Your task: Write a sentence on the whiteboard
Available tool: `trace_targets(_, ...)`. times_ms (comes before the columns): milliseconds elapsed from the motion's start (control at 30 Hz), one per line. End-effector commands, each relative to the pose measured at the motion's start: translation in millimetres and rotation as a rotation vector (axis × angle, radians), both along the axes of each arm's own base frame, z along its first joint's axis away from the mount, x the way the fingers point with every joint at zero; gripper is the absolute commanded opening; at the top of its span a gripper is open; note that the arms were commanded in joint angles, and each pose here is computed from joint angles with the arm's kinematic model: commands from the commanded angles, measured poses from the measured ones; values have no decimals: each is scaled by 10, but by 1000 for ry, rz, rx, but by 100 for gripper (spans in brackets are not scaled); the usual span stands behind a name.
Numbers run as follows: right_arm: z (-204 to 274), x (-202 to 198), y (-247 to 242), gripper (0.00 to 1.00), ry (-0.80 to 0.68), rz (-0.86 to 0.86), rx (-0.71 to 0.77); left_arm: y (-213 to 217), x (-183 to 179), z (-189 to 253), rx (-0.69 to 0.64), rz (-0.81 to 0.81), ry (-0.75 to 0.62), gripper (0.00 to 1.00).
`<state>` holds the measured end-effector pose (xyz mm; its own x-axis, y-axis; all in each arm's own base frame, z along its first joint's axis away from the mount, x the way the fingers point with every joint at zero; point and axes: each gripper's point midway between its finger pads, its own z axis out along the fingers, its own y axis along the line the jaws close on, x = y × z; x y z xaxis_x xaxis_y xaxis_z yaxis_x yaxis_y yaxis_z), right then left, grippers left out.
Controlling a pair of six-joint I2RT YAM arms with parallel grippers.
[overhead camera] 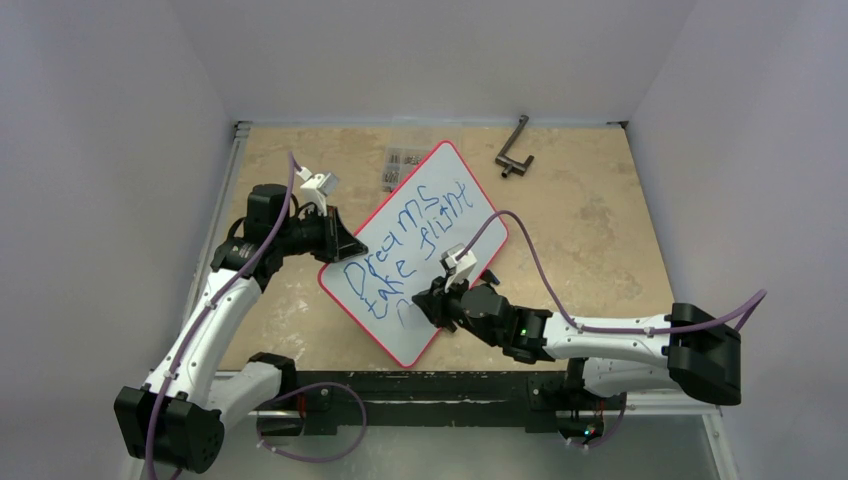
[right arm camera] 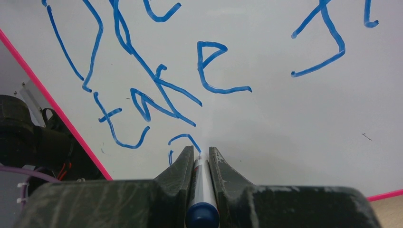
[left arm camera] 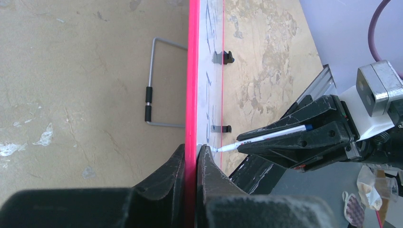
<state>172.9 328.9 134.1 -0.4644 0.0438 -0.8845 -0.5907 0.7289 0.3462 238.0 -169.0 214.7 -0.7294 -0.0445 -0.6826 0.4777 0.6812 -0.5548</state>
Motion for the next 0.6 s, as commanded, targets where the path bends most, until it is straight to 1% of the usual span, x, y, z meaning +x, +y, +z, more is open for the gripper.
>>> trace_targets(0, -746, -72, -390, 0, 106, -42, -261, 148, 118, -103, 123, 26, -85, 0)
trace_targets(333, -803, -85, -472, 0, 144, -83, -279, 141, 116, -94, 119, 23, -86, 0)
trace_targets(467, -693, -82, -482, 0, 139, -85, -270, 135, 112, -93, 116, 20, -85, 0)
trace_targets(567, -516, -73, -474, 0, 120, -83, -236, 131, 111, -89, 113, 18, -86, 0)
